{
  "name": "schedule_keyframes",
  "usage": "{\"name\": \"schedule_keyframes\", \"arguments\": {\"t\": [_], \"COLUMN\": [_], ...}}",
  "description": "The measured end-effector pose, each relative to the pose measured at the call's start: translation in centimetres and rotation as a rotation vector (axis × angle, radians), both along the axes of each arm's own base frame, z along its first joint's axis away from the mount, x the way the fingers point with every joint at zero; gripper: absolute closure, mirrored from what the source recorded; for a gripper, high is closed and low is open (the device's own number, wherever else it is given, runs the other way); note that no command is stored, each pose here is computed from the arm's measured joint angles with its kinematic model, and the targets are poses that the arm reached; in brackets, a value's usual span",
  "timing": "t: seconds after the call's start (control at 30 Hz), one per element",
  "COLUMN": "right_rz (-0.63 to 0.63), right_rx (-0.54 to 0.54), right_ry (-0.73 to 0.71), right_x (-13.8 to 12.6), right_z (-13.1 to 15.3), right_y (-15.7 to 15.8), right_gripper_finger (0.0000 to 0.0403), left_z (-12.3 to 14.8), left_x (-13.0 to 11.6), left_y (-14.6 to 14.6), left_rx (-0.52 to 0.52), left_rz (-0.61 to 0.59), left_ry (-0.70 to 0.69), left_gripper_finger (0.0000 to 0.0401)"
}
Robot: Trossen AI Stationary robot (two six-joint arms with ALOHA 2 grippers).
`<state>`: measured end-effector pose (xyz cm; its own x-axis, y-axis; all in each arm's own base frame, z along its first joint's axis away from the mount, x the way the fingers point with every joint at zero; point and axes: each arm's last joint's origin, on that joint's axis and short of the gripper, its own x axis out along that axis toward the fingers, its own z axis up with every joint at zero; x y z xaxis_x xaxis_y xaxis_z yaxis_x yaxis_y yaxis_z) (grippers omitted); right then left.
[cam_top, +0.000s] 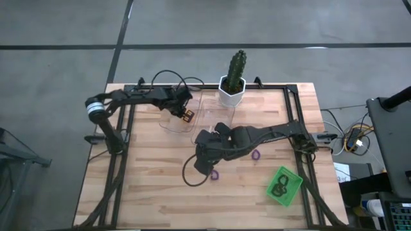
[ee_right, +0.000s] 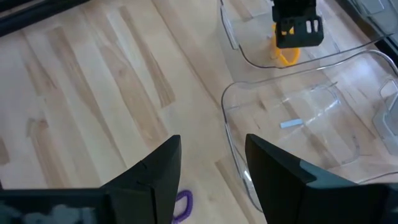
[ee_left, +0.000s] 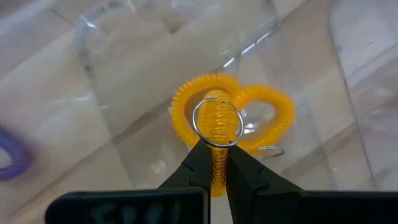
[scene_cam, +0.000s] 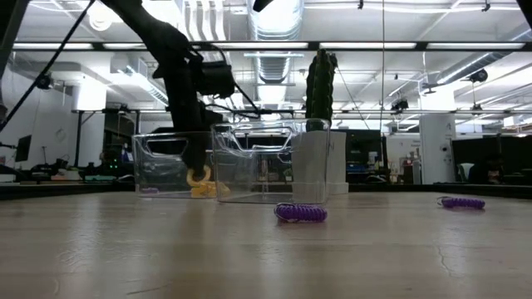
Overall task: Sort spring keychains
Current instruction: Put the yellow spring keychain into the left transparent bin
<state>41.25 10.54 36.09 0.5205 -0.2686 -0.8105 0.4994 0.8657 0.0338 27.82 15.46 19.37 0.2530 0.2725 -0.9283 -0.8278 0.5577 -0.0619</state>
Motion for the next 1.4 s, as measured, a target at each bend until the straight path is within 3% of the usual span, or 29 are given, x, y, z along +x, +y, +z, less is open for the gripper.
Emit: {"name": "schedule_keyframes", "arguments": {"t": [0.87, 1.4], "right_rz": [0.001, 0.001], "right_rx": [-0.001, -0.008], "right_ry": [0.001, 0.000], "right_x": [0.01, 0.01], "right_z": [-0.02, -0.01], "right_y": [0.00, -0.01], "right_gripper_finger": [0.0236, 0.0236], "left_z": [-0.79, -0.81], "left_x": [0.43, 0.08], "left_y": [0.39, 0.52], "left_rx": [-0.011, 0.064], "left_rz": [0.013, 0.085], "left_ry": [-0.013, 0.043], "left_gripper_finger": [0.0361, 0.0360]}}
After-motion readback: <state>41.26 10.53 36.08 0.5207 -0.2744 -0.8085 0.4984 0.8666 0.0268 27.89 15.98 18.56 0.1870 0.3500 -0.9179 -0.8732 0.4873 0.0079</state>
